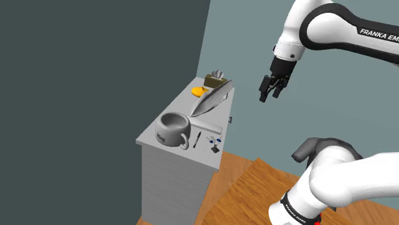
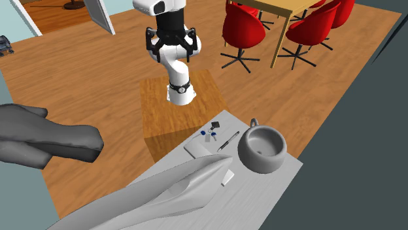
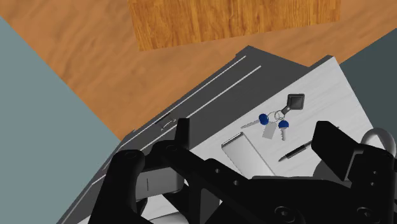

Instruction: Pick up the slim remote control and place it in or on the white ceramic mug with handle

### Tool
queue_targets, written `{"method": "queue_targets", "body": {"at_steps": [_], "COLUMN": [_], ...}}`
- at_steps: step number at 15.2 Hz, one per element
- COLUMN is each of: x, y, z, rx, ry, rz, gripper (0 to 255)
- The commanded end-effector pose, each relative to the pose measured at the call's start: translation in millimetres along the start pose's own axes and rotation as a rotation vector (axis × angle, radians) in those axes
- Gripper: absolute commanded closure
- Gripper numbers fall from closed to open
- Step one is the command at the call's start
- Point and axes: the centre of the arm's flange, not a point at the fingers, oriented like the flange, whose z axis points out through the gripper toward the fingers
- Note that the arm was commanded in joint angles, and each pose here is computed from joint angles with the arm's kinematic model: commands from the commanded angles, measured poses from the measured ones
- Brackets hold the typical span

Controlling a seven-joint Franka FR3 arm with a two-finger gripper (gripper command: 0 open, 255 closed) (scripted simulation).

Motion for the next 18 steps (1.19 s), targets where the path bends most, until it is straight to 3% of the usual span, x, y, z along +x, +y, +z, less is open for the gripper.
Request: {"method": "queue_targets", "body": {"at_steps": [1, 18], "x": [0.0, 157.6], "y": [0.0, -45.5], "z": [0.0, 147.3], "rx": [0.000, 0.043], "ry": [0.000, 0.023], "rz": [0.000, -0.321], "gripper": [0, 0]}}
